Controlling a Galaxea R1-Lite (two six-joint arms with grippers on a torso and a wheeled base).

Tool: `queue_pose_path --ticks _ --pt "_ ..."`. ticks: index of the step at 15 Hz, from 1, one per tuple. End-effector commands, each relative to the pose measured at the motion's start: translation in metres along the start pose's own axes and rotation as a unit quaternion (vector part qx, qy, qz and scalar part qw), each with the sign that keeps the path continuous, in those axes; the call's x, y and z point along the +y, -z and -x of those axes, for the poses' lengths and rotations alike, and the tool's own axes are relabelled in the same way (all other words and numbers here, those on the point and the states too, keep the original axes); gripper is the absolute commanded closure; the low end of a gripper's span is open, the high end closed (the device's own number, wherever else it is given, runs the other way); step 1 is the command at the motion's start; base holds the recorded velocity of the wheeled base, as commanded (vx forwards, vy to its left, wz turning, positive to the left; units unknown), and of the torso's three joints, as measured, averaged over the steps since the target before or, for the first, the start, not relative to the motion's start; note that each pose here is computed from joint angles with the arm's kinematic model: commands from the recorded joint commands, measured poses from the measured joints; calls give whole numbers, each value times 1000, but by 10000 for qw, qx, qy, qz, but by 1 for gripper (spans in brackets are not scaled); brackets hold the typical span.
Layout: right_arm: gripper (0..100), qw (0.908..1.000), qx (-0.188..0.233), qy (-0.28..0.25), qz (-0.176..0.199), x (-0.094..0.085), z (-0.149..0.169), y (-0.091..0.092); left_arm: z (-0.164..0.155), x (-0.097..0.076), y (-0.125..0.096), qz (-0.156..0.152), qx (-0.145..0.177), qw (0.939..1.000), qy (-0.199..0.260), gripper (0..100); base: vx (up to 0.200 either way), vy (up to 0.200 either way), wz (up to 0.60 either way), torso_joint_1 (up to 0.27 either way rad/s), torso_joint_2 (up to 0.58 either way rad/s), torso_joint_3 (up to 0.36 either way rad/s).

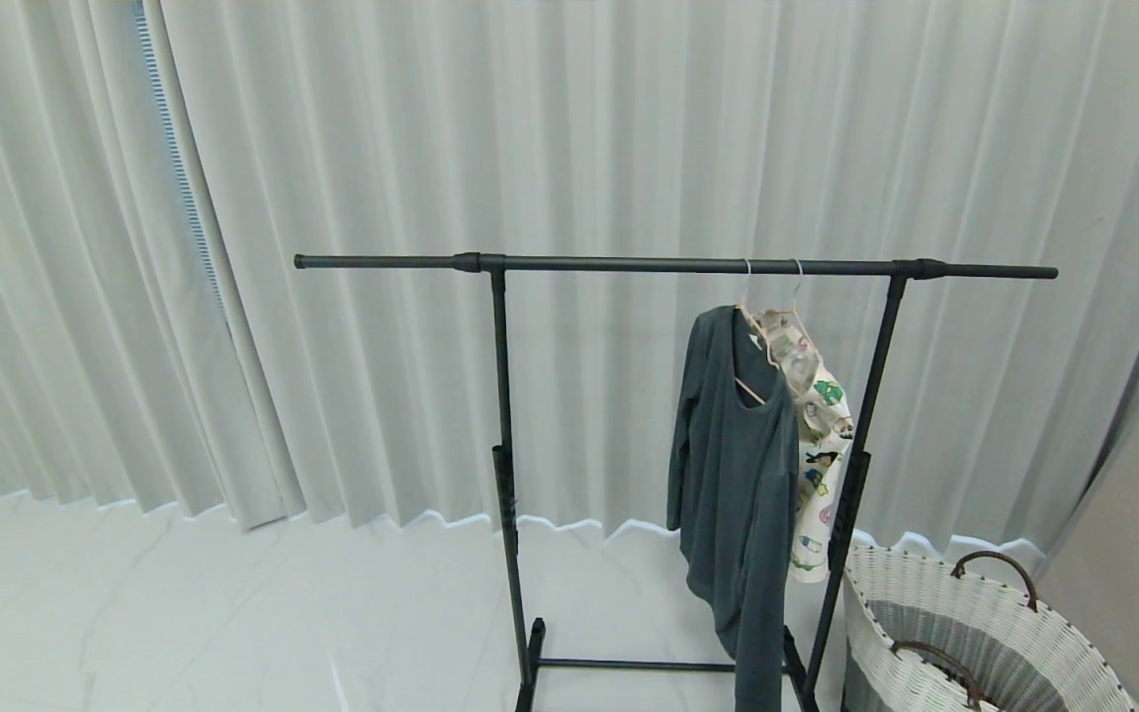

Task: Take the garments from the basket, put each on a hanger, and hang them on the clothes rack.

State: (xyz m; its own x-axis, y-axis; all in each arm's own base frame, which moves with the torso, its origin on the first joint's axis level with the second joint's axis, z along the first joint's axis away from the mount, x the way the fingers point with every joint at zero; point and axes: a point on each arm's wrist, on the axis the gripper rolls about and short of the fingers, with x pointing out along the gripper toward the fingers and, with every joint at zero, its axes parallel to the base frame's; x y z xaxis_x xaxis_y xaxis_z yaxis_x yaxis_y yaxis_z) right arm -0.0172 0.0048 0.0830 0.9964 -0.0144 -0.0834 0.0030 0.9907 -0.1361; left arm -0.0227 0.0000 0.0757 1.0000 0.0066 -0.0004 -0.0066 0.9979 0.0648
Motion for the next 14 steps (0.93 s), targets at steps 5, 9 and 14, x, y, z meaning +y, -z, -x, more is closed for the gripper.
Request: queue_pose_path --ticks 5,9,14 --pt "0 9999 33 -103 -26 0 -1 0 -4 0 -1 -25 299 9995 -131 100 0 0 0 0 0 0" --pt "0 9999 24 -110 -9 0 -1 0 -4 0 -1 21 298 9995 -132 100 0 0 0 0 0 0" --pt "0 9993 58 350 127 -2 -1 0 0 0 0 248 1 9997 -67 100 0 0 0 0 0 0"
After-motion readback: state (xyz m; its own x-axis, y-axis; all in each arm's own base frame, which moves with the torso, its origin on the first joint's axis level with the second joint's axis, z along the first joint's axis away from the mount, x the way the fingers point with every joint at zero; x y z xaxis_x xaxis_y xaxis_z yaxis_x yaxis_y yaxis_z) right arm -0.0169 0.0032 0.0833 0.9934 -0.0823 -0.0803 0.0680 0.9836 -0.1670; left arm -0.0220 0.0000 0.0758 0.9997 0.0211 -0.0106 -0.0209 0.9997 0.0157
